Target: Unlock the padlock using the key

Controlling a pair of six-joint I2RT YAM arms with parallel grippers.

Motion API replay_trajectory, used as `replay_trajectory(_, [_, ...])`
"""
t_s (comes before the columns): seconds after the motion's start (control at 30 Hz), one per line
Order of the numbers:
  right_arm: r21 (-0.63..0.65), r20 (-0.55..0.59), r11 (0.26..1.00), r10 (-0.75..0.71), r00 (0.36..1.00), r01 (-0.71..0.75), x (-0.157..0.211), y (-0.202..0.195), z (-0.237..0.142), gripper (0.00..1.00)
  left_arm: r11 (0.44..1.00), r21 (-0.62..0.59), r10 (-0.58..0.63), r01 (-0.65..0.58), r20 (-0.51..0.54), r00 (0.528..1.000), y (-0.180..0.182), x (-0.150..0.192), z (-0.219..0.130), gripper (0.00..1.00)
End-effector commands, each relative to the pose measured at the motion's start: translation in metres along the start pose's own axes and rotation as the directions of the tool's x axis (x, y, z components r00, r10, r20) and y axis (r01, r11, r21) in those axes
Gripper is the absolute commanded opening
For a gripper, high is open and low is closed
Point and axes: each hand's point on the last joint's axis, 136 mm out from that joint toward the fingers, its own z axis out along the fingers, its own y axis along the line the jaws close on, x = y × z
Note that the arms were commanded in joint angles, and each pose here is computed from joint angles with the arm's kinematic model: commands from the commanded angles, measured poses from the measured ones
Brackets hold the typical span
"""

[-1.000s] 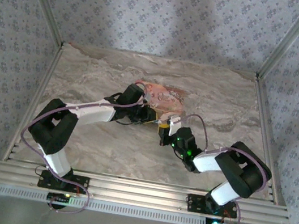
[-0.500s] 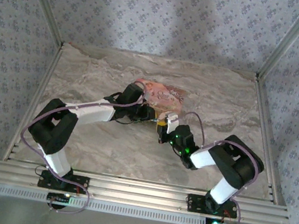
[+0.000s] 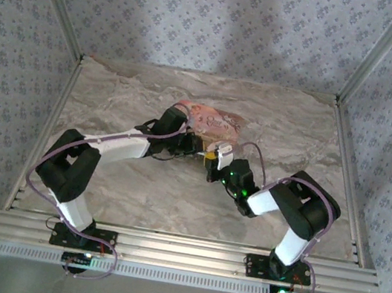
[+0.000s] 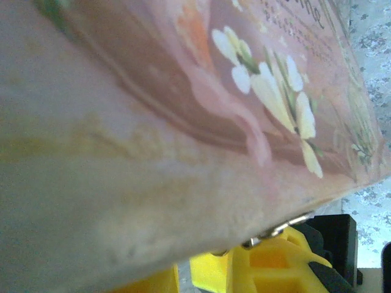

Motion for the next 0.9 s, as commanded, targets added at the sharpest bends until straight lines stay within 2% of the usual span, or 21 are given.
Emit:
replay_trajectory(0.0, [-0.046, 0.210, 0.998, -0.027, 0.977, 0.037, -0.069, 0.010, 0.010, 0.00, 0.995, 0.102, 0.031, -0.019, -0.113, 0.993, -0.030, 0.029, -0.008, 0.18])
replay_trajectory(0.27, [-0.064, 0.229, 0.997, -0.019, 0.973, 0.035, -0.079, 0.014, 0.012, 0.00, 0.996, 0.091, 0.024, -0.013, -0.118, 0.993, -0.024, 0.031, -0.005, 0.18])
replay_trajectory(0.57, [-0.018, 0.113, 1.000, 0.027, 0.993, -0.025, -0.026, 0.002, 0.005, 0.00, 0.997, 0.074, 0.018, -0.009, -0.129, 0.992, -0.016, 0.032, 0.007, 0.18])
replay_trajectory(0.87, [0.006, 0.053, 0.997, 0.072, 0.996, -0.072, 0.008, 0.000, -0.003, 0.00, 0.998, 0.056, 0.001, 0.008, -0.157, 0.988, -0.004, 0.039, 0.025, 0.18])
